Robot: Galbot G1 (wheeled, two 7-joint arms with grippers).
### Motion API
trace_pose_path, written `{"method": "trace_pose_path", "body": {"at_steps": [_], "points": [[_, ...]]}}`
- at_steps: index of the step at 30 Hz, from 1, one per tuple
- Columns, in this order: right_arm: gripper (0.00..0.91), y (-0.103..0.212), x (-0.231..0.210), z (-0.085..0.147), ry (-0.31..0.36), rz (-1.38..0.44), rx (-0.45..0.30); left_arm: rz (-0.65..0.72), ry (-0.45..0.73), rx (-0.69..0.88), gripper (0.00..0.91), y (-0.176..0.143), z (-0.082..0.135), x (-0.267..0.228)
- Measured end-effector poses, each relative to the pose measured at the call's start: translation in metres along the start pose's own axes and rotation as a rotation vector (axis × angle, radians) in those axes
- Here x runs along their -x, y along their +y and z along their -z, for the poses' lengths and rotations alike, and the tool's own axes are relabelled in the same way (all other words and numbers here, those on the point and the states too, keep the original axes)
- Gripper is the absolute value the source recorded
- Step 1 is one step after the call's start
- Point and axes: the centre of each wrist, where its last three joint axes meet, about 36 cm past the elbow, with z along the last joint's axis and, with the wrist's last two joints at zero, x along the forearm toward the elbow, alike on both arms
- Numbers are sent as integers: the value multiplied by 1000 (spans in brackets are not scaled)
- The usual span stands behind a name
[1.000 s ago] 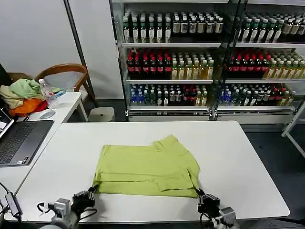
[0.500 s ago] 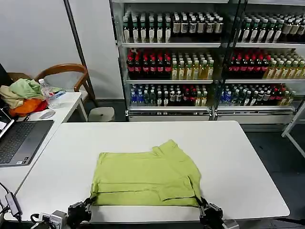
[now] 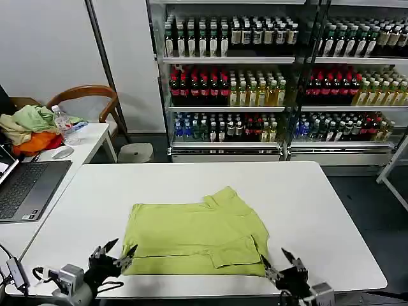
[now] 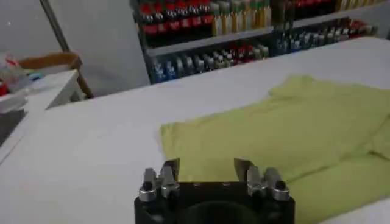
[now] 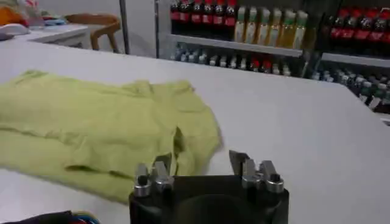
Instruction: Fold and organize the clothes.
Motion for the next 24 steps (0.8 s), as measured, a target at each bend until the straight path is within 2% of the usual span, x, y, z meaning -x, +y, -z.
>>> {"method": "trace_pose_path", "body": {"at_steps": [10, 24], "points": [[907, -7, 82, 44, -45, 22, 10, -10, -52, -59, 907, 20, -6, 58], [907, 11, 208, 76, -10, 79, 37, -22, -56, -75, 907, 50, -5, 139]]}}
